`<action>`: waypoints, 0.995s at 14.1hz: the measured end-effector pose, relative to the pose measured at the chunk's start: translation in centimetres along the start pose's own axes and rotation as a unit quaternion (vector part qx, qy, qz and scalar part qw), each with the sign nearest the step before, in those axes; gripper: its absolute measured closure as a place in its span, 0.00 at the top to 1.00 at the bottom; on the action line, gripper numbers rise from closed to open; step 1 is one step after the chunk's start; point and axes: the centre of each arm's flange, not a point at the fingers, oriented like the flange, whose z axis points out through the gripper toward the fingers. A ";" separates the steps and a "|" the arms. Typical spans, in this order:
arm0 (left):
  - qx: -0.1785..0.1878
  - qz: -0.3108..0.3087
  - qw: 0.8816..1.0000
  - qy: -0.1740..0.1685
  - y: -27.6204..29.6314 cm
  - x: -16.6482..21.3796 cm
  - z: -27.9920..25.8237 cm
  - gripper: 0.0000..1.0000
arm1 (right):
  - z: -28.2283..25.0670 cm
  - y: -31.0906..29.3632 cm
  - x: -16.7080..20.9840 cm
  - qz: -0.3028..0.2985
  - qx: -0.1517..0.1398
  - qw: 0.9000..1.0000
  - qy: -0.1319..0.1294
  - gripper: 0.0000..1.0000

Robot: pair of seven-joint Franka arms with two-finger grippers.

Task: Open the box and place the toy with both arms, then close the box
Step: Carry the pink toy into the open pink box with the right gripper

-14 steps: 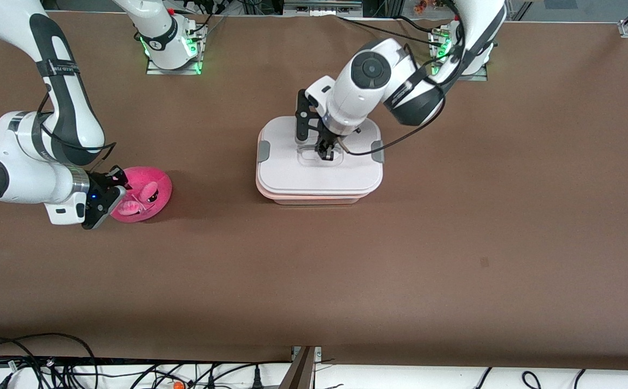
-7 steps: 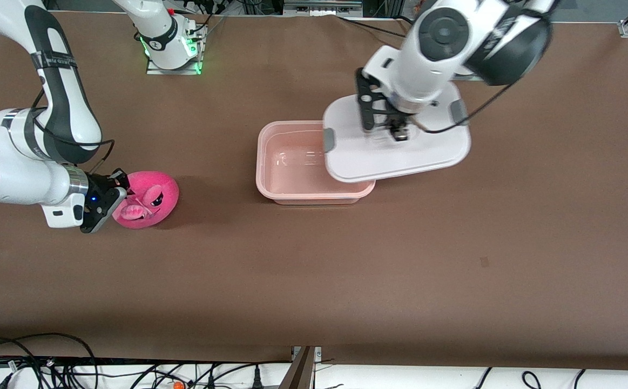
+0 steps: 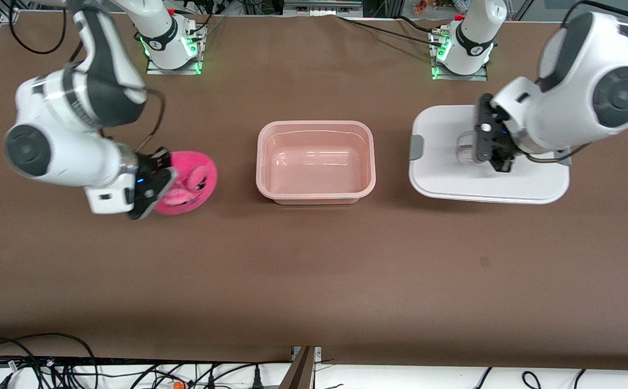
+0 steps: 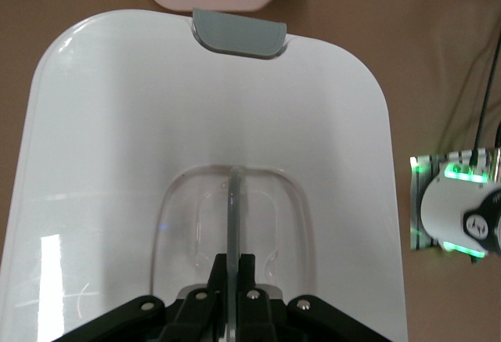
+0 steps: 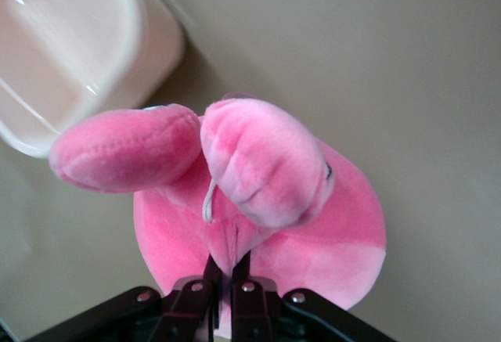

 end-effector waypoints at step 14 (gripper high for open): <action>-0.042 0.033 0.996 -0.070 -0.8 -5.0 2.1 0.07 | 7.5 -24.2 10.8 0.011 -0.116 0.992 -0.048 0.12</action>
